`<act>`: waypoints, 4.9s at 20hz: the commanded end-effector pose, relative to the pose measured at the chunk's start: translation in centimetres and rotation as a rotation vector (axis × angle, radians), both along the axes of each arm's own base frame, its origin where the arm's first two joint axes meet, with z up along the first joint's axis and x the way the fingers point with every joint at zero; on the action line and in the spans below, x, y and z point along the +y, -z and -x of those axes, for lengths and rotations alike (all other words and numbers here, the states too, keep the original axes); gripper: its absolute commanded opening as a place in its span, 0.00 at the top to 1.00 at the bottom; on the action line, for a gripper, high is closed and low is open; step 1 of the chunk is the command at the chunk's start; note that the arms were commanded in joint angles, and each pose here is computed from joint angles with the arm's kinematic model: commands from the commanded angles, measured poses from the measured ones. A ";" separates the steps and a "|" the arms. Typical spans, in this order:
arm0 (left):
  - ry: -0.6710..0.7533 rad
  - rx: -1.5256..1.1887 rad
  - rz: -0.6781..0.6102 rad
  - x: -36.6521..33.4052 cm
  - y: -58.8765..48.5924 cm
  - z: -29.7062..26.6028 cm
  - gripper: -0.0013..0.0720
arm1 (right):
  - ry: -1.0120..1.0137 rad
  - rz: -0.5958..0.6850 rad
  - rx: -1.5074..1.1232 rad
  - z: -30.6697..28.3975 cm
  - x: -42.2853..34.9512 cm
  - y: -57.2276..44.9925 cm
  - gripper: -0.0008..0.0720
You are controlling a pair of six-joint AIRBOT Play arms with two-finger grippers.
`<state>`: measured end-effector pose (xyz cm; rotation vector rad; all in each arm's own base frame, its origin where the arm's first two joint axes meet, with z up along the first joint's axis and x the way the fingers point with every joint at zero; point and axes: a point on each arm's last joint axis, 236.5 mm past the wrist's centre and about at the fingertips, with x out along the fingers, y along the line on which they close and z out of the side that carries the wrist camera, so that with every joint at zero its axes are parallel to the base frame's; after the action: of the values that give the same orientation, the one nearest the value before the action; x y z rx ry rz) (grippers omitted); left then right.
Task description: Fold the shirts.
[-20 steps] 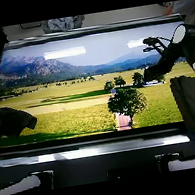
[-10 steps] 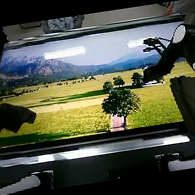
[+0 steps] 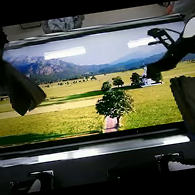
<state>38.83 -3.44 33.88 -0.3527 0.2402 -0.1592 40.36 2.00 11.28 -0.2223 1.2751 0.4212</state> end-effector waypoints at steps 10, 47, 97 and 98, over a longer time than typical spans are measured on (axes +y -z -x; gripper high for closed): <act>0.700 0.600 -0.090 -27.9 25.7 8.7 0.93 | 0.020 0.089 -0.307 4.2 -1.4 -10.9 0.06; 0.341 1.210 0.076 -11.0 44.4 11.8 0.93 | -0.070 -0.342 0.276 13.7 14.7 18.8 0.00; -0.191 0.437 -0.353 8.7 7.4 6.8 0.93 | 0.056 0.320 -0.151 16.0 -2.3 -9.3 0.93; -0.168 0.499 -0.370 9.1 11.3 4.4 0.93 | 0.019 0.335 -0.080 14.3 -1.9 -5.0 0.93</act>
<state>30.20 5.11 31.16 -0.0864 0.5345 0.1749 24.35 -2.03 25.75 -0.4796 1.0313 0.0495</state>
